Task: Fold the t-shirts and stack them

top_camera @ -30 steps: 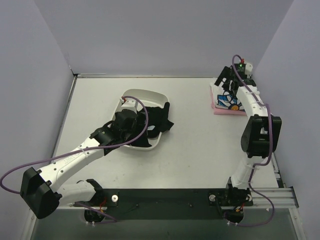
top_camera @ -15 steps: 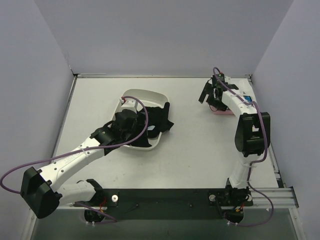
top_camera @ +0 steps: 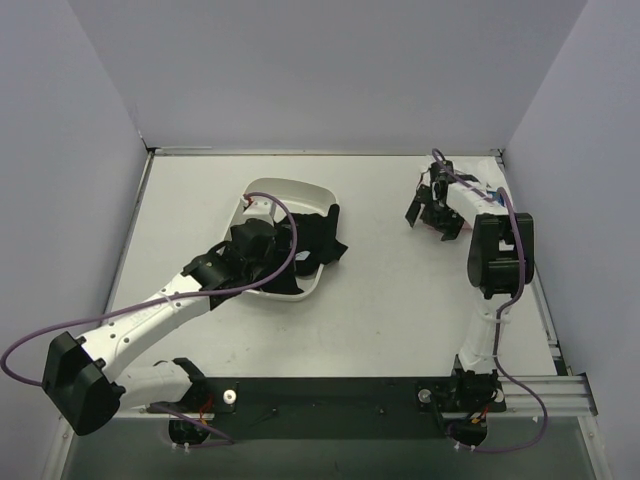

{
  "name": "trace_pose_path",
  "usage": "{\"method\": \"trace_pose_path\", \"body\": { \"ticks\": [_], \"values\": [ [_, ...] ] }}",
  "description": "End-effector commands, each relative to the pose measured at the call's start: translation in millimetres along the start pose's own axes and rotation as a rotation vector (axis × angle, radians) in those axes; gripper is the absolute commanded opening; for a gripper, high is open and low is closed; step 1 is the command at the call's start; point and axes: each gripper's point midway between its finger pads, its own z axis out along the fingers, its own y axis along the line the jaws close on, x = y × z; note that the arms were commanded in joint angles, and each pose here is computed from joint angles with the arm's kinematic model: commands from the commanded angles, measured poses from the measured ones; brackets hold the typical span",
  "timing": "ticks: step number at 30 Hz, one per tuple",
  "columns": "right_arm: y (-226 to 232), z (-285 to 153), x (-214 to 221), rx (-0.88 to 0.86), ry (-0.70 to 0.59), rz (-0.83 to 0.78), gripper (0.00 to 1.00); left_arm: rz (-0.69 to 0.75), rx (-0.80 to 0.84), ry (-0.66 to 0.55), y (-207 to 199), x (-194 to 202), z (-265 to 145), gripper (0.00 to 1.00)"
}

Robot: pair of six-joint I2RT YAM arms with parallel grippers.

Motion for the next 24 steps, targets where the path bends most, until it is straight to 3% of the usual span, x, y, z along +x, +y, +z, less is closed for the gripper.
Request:
{"method": "trace_pose_path", "body": {
  "ticks": [1,15,24],
  "values": [
    [-16.0,11.0,-0.6,0.032,0.064,0.053,1.0,-0.017,-0.001,-0.03,-4.6,-12.8,0.6,0.89],
    [-20.7,42.8,-62.5,0.041,0.105,0.084,1.0,0.001,-0.037,-0.016,1.5,-10.6,6.5,0.89],
    [-20.8,49.0,-124.7,0.012,-0.001,0.134,1.0,0.002,-0.025,0.001,-1.8,-6.5,10.6,0.89]
  ]
}}
